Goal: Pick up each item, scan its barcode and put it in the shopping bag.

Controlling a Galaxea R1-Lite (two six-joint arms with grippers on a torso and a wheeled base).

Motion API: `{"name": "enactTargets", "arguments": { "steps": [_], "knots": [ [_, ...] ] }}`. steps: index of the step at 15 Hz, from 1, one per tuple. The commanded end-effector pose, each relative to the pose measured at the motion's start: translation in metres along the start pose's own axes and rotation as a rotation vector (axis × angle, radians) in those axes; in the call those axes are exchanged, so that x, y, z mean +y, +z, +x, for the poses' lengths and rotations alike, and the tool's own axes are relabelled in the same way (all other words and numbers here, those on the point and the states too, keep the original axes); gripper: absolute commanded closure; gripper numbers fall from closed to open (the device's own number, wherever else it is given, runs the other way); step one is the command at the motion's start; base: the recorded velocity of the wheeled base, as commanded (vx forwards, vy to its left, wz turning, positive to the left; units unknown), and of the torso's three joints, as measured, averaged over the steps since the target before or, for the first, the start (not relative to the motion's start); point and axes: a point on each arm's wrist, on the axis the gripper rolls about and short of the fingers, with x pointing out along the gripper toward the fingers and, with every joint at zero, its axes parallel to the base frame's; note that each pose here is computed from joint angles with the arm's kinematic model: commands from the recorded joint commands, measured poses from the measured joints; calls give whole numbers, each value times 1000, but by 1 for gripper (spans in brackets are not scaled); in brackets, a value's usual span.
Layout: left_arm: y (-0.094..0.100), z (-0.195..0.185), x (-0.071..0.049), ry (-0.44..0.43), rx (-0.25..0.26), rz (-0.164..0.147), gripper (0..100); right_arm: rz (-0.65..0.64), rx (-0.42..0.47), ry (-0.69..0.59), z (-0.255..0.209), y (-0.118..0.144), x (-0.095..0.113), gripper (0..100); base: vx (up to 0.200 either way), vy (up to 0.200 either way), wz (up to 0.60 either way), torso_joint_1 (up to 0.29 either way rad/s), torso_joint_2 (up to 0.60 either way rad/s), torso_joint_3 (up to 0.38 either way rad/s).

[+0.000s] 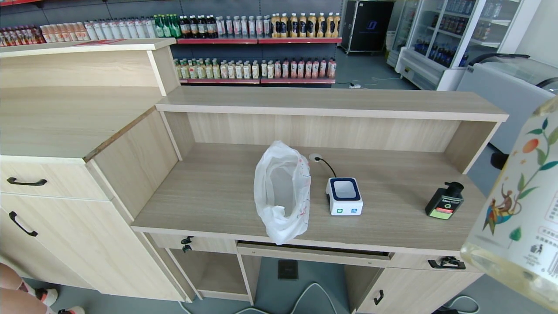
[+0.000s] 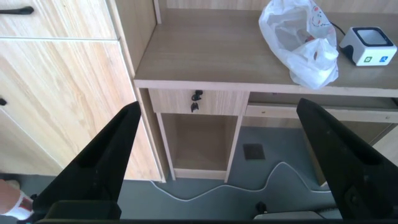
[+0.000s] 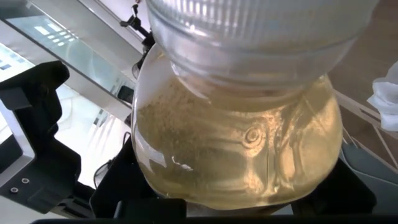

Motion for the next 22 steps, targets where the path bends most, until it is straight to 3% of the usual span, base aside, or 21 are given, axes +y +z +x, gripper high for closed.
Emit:
{"name": "enactTargets", "arguments": {
  "steps": [1,4,9,11,14,19,22],
  "knots": [
    [0,0,0,0,0,0,0,3,2,-1,1,0,-1,100,0,0,0,0,0,0],
    [0,0,0,0,0,0,0,-27,1,-26,3,0,-10,100,0,0,0,0,0,0],
    [0,0,0,0,0,0,0,-248,-46,-467,13,-2,-93,100,0,0,0,0,0,0],
    [0,0,0,0,0,0,0,-392,21,-642,0,-6,-131,100,0,0,0,0,0,0],
    [0,0,0,0,0,0,0,-711,201,-787,-29,-8,-172,100,0,0,0,0,0,0],
    [0,0,0,0,0,0,0,-1107,360,-901,-65,3,-196,100,0,0,0,0,0,0],
    [0,0,0,0,0,0,0,-1246,401,-931,-75,7,-198,100,0,0,0,0,0,0]
  ]
}}
